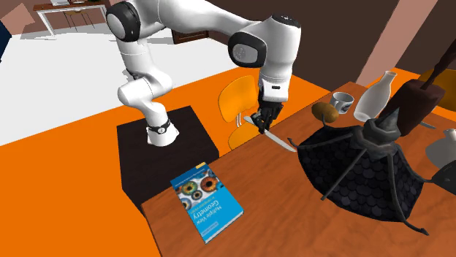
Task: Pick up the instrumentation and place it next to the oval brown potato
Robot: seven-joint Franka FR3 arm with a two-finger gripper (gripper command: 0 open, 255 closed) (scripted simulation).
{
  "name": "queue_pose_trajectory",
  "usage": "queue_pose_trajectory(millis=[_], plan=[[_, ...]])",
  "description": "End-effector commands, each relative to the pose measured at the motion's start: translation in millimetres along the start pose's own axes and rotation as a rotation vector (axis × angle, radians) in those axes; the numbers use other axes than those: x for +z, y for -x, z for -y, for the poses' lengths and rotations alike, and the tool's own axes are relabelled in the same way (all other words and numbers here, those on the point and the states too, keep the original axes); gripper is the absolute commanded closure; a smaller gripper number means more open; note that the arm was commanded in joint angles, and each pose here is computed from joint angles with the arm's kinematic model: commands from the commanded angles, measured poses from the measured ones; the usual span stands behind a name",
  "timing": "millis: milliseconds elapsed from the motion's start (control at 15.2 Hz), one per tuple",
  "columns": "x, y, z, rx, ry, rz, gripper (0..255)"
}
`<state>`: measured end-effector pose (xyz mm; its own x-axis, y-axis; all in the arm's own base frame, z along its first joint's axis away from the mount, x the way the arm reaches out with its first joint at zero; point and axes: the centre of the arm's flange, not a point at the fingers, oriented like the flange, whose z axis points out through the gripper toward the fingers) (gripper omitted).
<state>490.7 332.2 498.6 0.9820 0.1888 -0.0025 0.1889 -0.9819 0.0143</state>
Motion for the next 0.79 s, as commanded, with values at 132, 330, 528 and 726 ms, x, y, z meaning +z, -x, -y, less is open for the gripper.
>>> queue_pose_trajectory(millis=[132,330,528,726], plan=[[-4.1,-0.7,52.2,0.002,0.000,0.000,255],[-4.8,-0.9,91.8,0.002,0.000,0.000,255],[-5.5,-1.1,131.4,0.002,0.000,0.000,255],[-6.2,-1.3,171.0,0.002,0.000,0.000,255]])
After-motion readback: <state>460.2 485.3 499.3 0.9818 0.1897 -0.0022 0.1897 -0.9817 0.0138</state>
